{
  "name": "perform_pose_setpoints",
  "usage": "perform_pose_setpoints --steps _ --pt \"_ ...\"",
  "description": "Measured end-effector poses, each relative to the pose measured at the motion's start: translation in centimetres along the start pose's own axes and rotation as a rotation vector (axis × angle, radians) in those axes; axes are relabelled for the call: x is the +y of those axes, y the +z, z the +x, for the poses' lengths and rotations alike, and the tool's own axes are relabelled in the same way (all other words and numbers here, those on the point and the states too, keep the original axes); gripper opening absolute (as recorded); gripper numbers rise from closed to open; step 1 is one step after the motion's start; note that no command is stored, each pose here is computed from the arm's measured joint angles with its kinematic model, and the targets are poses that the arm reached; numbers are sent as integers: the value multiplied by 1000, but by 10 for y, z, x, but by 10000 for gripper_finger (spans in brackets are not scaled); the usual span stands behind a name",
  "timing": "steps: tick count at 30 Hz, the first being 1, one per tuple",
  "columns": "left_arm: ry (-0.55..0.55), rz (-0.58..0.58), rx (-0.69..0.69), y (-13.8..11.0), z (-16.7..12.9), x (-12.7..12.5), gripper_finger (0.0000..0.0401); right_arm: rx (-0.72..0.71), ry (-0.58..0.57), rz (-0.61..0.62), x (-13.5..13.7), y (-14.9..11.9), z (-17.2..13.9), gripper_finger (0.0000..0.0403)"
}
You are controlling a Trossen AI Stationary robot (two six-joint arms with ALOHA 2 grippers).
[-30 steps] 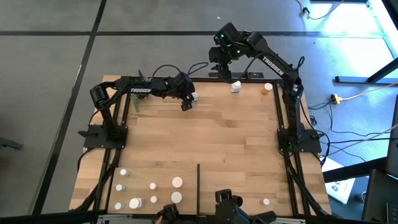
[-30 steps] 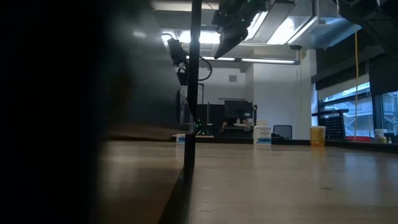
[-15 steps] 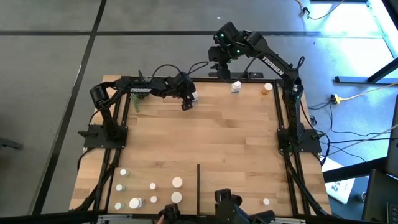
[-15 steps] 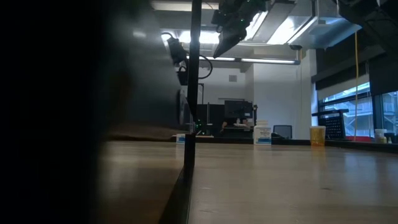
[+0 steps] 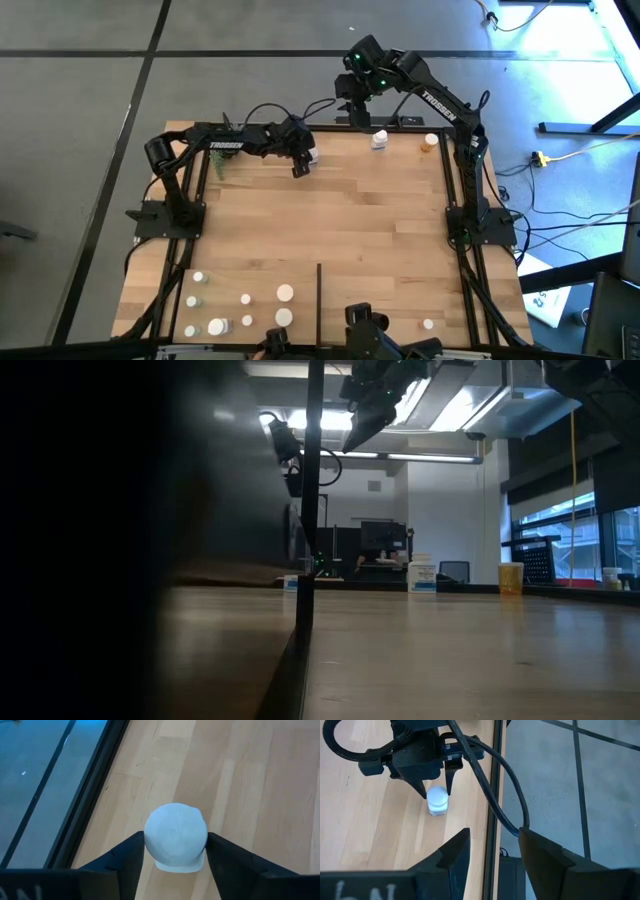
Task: Pick and place medicine bottles onto shelf by color
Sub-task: Put the left white pill bottle on the shelf aligned with the other white pill bottle
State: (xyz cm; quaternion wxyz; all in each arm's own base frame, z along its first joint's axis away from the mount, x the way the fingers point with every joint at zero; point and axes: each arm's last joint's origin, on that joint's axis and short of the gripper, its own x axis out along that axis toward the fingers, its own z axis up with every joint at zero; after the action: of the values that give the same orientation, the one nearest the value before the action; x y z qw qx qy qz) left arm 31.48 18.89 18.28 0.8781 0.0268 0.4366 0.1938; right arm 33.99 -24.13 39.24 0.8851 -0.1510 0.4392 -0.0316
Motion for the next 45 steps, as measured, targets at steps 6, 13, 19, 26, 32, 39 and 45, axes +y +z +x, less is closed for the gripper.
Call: perform_pose_setpoints --steps 6,13,19,26,32,39,45 --pt "0 -7 0 0 0 0 185 0 0 0 0 0 0 170" --pt "-4 -20 6 0 0 -2 182 -1 -1 0 0 0 0 170" --pt "-8 -37 23 -1 -3 -2 182 -8 -7 -2 -1 1 0 170" --pt "10 -44 73 -2 -22 -5 181 -7 -7 -2 -1 1 0 170" --pt "29 -39 100 1 -38 -15 180 -7 -7 -2 -1 1 0 170" --pt "39 -42 134 2 -59 -25 180 -7 -7 -2 -1 1 0 170" --pt "48 -51 157 1 -77 -31 179 -7 -7 -2 -1 1 0 170"
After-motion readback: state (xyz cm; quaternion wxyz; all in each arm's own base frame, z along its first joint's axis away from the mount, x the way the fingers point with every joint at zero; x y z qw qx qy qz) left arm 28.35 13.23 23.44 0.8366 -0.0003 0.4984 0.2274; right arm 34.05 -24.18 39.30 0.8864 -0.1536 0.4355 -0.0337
